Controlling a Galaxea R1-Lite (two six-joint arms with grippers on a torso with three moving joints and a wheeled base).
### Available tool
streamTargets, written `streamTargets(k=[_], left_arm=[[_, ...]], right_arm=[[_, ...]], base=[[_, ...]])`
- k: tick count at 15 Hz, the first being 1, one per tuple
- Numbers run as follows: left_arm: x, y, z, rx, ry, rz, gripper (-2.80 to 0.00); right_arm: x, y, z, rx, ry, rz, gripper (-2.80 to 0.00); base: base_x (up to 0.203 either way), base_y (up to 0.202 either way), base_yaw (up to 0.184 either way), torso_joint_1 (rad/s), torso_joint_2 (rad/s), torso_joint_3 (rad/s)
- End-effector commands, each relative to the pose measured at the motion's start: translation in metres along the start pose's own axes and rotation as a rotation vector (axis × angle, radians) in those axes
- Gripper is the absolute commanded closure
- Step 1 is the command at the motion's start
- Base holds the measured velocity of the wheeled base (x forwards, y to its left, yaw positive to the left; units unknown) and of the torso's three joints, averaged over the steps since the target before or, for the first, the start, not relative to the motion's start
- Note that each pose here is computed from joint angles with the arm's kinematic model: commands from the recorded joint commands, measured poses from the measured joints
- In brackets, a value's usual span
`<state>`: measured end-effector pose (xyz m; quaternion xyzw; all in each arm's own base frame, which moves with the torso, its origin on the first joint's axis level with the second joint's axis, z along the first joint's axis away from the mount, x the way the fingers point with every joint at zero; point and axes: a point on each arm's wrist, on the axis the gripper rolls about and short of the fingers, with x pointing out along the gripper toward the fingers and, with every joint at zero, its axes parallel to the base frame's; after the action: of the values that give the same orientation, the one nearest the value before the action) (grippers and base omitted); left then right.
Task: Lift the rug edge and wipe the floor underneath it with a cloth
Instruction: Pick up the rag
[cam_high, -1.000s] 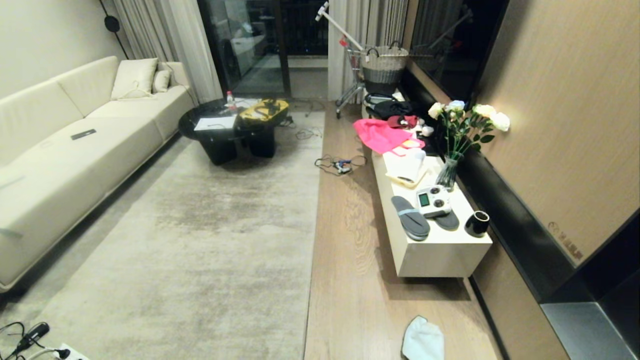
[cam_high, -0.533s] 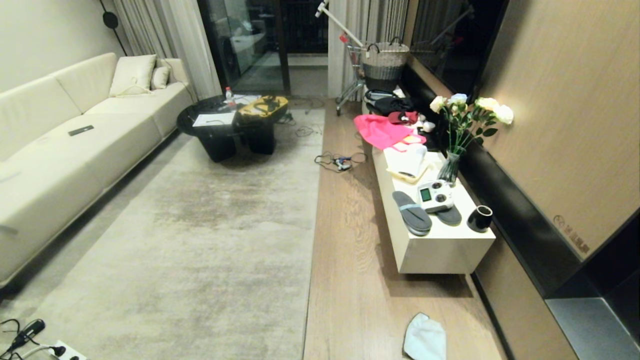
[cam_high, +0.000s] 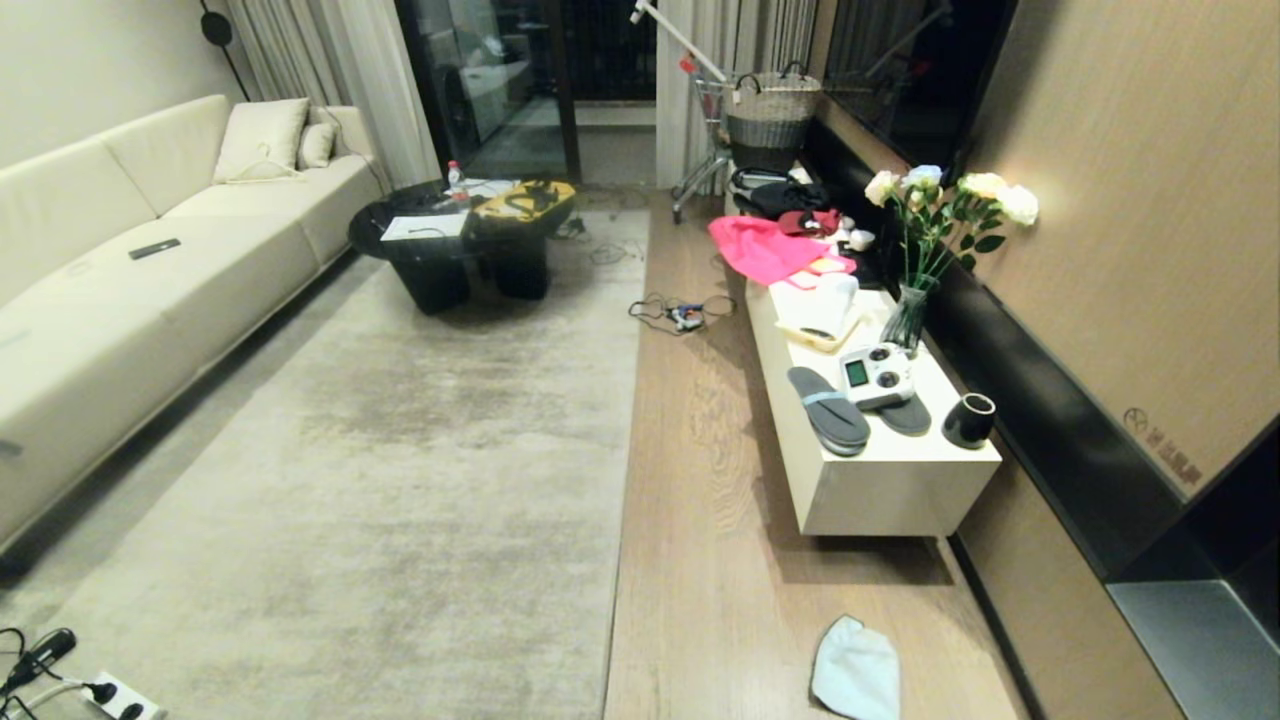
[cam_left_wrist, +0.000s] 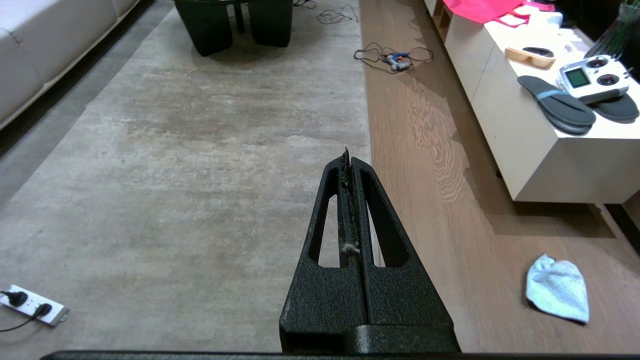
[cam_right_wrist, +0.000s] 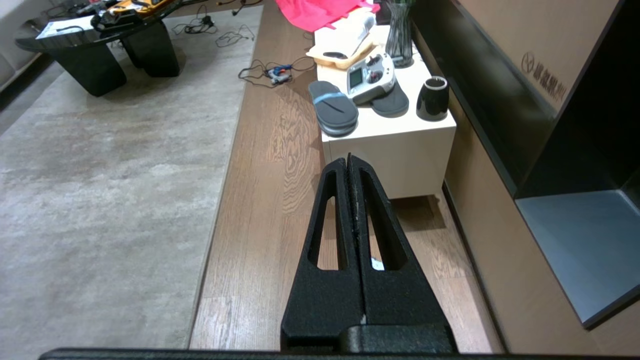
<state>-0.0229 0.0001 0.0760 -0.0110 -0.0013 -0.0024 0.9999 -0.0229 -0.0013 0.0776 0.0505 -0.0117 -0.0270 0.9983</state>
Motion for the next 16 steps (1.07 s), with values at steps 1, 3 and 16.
streamTargets(k=[1, 3, 16], left_arm=[[0.0000, 0.0000, 0.0000, 0.000, 0.000, 0.000, 0.00], [0.0000, 0.0000, 0.0000, -0.001, 0.000, 0.000, 0.00], [0.0000, 0.0000, 0.0000, -0.001, 0.000, 0.000, 0.00]], right_arm=[[0.0001, 0.0000, 0.0001, 0.001, 0.001, 0.000, 0.00], [0.0001, 0.0000, 0.0001, 0.001, 0.001, 0.000, 0.00], [0.0001, 0.0000, 0.0001, 0.005, 0.001, 0.000, 0.00]], base=[[0.000, 0.000, 0.000, -0.190, 0.55, 0.344], [0.000, 0.000, 0.000, -0.188, 0.56, 0.357], [0.000, 0.000, 0.000, -0.126, 0.50, 0.370]])
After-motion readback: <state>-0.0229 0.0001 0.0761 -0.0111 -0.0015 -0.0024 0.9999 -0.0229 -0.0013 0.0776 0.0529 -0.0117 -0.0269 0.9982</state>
